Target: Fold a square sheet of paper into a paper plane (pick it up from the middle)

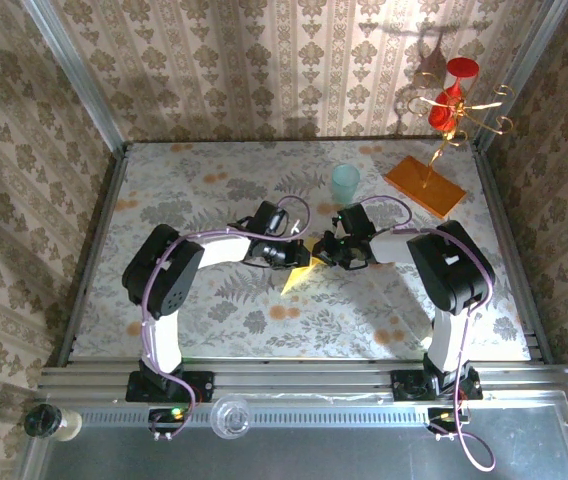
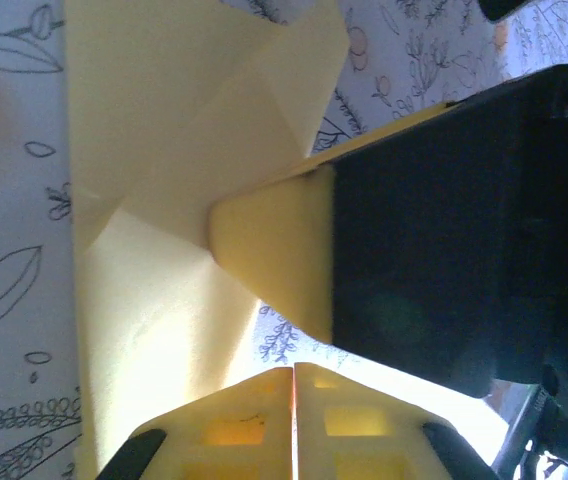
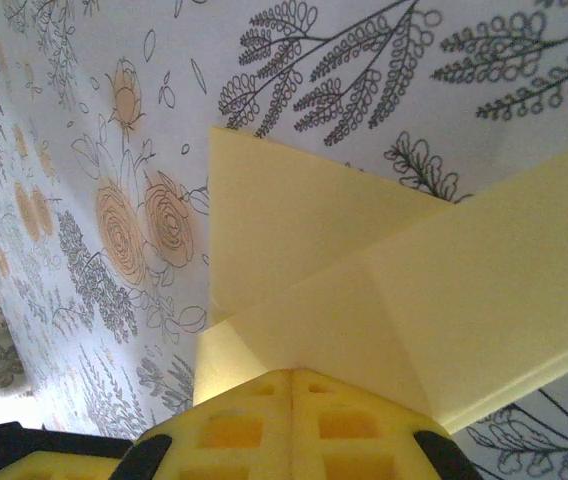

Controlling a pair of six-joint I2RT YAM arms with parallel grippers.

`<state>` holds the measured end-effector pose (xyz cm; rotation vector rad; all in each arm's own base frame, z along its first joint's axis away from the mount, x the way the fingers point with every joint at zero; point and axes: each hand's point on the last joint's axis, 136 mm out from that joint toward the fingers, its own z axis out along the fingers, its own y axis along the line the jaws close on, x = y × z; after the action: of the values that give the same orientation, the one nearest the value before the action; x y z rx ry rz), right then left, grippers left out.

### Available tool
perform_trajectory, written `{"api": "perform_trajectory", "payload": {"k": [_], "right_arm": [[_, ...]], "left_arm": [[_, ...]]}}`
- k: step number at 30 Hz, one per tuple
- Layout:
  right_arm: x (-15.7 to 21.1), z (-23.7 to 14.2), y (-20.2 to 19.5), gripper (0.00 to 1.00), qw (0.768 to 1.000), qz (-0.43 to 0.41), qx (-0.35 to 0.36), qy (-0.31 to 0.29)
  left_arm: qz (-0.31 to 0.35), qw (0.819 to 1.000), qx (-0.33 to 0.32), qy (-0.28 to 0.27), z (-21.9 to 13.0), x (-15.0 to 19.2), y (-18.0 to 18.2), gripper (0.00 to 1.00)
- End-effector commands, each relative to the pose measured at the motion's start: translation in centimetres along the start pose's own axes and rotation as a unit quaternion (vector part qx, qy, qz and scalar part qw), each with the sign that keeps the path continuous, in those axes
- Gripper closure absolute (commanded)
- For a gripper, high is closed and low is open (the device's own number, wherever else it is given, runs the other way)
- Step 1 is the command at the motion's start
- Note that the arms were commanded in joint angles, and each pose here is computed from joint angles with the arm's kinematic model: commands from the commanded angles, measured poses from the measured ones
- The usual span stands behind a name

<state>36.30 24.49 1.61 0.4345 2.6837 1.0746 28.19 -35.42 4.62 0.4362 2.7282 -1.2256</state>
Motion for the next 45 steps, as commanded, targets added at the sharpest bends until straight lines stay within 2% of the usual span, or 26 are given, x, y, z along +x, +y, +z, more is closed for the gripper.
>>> {"api": "perform_trajectory", "payload": {"k": [1,13,22,33,35,39,42,45], "right_arm": [[0.8,0.7,-2.7,0.96,0.998,0.019,0.048,0.019],[0.8,0.8,-4.1,0.96,0.996,0.020,0.086,0.028],[0.9,0.7,-5.4,0.97,0.991,0.010,0.124,0.042],[0.8,0.2,-4.9,0.96,0.991,-0.018,0.125,0.052],[0.8,-0.1,-4.1,0.96,0.990,-0.039,0.120,0.059],[0.6,-1.0,-1.3,0.94,0.991,-0.077,0.093,0.065],[0.3,-2.2,1.4,0.92,0.990,-0.104,0.076,0.058],[0.4,-3.7,3.7,0.85,0.990,-0.117,0.068,0.043]], "left_arm": [[0.003,1.000,0.003,0.030,0.7,0.7,0.2,0.91],[-0.004,0.996,-0.052,0.079,0.6,4.3,3.5,0.97],[-0.018,0.990,-0.077,0.114,-1.3,9.3,5.6,0.98],[-0.060,0.986,-0.113,0.102,-5.1,14.3,7.8,0.96],[-0.065,0.989,-0.103,0.089,-5.8,14.1,7.3,0.95],[-0.047,0.993,-0.104,0.040,-8.0,11.7,5.8,0.89],[-0.036,0.993,-0.113,-0.012,-9.9,9.0,5.2,0.76],[-0.035,0.988,-0.129,-0.072,-11.9,6.2,5.5,0.63]]}}
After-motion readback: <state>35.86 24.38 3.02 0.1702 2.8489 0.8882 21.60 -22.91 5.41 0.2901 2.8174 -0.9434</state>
